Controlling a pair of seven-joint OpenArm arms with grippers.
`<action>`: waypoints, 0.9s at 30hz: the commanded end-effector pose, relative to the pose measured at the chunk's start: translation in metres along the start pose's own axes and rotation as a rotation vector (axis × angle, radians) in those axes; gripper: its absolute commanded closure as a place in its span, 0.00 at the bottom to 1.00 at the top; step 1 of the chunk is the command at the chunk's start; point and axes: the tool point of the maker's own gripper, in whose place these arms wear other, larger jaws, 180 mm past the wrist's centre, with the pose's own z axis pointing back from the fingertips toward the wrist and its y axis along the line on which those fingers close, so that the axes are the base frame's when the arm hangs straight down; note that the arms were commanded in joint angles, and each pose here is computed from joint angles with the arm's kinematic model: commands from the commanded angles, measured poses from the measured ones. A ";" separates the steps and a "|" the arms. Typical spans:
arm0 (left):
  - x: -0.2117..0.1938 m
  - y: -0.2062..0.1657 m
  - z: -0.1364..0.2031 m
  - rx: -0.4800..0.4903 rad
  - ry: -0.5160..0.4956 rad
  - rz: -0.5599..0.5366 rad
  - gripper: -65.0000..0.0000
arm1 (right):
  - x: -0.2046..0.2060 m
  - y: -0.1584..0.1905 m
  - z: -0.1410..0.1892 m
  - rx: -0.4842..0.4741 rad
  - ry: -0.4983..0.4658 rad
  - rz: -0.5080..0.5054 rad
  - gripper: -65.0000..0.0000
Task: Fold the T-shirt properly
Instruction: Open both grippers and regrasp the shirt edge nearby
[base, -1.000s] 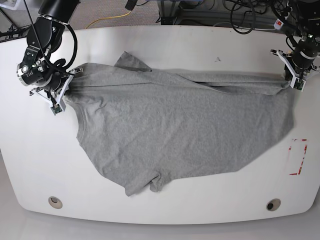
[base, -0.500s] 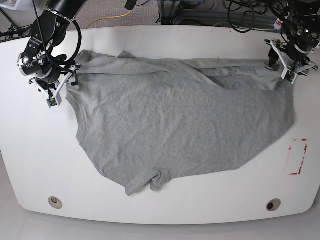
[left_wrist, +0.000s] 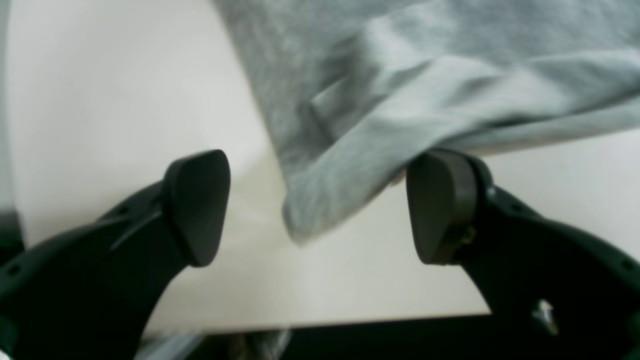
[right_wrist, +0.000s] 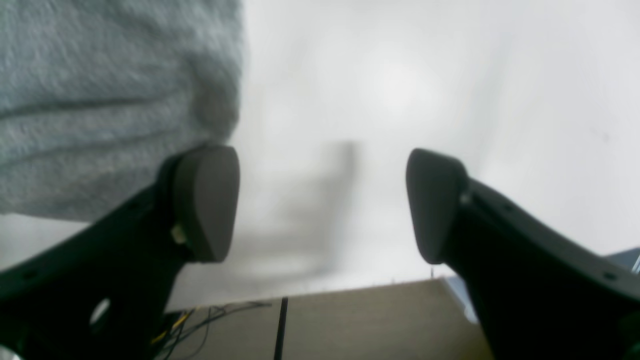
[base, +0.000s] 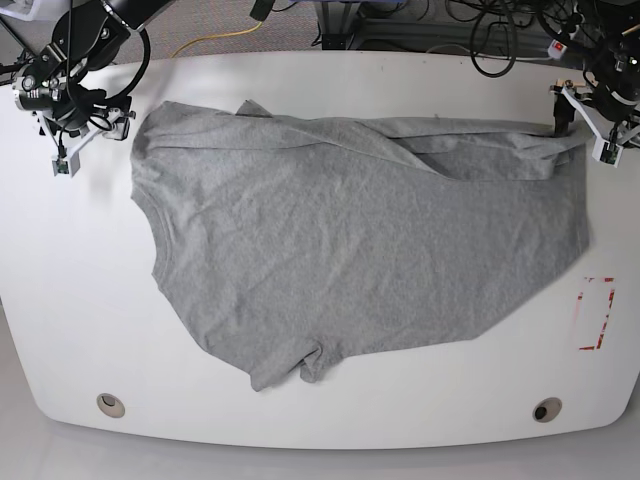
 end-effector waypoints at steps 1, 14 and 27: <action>0.004 0.013 0.005 0.027 -0.015 0.003 0.21 | 0.000 -0.004 0.003 -0.009 -0.004 0.000 0.25; 0.036 0.021 0.020 0.094 -0.114 -0.005 0.21 | -0.033 0.058 -0.029 0.337 0.018 -0.158 0.25; 0.036 0.022 0.020 0.093 -0.113 -0.002 0.21 | -0.027 0.077 -0.019 0.435 -0.058 -0.192 0.25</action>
